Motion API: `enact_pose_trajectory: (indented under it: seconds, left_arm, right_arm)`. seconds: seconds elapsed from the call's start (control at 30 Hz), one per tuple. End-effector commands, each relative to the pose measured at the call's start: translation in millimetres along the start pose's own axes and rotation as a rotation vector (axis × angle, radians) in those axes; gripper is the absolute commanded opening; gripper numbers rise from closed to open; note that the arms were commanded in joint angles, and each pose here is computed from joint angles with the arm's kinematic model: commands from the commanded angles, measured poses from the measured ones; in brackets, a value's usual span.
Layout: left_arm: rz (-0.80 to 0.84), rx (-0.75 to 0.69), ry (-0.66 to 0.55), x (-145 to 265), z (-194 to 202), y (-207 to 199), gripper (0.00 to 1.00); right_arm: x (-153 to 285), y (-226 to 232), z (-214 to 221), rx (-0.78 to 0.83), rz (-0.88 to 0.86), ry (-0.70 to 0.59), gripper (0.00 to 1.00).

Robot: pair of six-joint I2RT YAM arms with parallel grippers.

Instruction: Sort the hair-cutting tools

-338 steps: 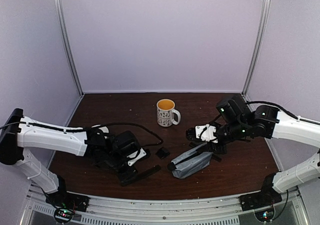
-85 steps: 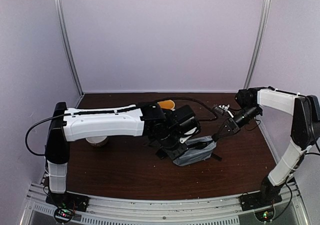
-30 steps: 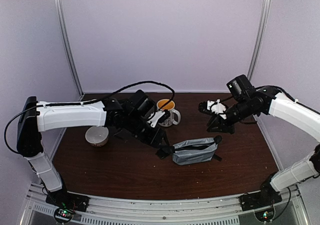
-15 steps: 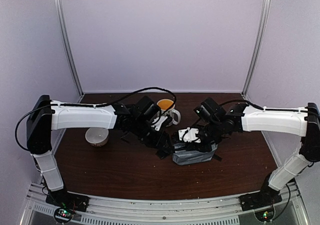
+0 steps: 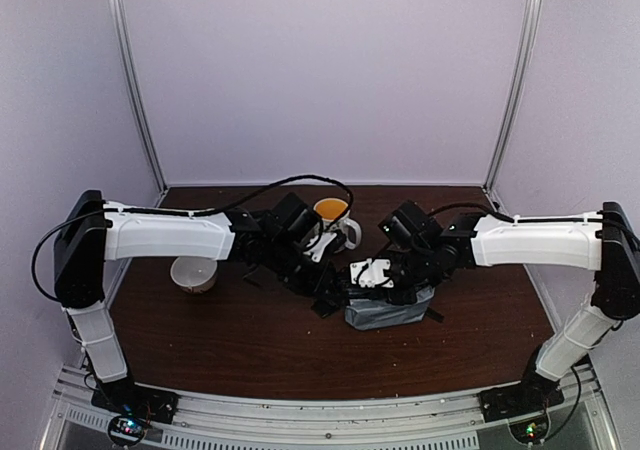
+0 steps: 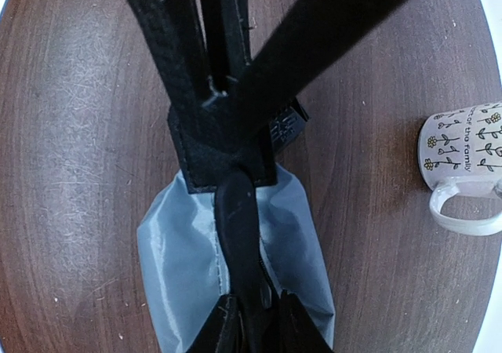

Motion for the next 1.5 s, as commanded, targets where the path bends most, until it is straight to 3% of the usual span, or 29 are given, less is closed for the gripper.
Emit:
enact_pose_trajectory:
  seconds: [0.0, 0.23, 0.37, 0.73, 1.37, 1.47]
  left_arm:
    - [0.025, -0.014, -0.022, -4, -4, 1, 0.19]
    - [0.030, -0.020, -0.021, -4, -3, 1, 0.11]
    - [0.023, -0.025, -0.026, -1, -4, 1, 0.02]
    - [0.006, -0.030, -0.052, 9, -4, 2, 0.00]
    - [0.048, -0.049, -0.073, 15, -6, -4, 0.00]
    - [0.045, -0.047, -0.070, 14, -5, -3, 0.00]
  right_arm:
    - [-7, -1, -1, 0.011, 0.030, 0.016, 0.16]
    - [-12, 2, 4, 0.024, 0.020, 0.038, 0.04]
    - [-7, 1, 4, 0.027, 0.030, 0.050, 0.00]
    - [7, 3, 7, 0.107, -0.032, 0.144, 0.00]
    - [-26, -8, 22, 0.052, 0.029, 0.312, 0.00]
    - [-21, -9, 22, 0.051, 0.055, 0.287, 0.13]
Point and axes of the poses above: each gripper's point midway between its finger pads, its own x axis back along the fingers, its own y axis along the line the jaws close on, z = x × y, the point moved 7 cm from there along x, back along the fingers, and after that the axes turned 8 degrees about -x, right-handed, at the moved point
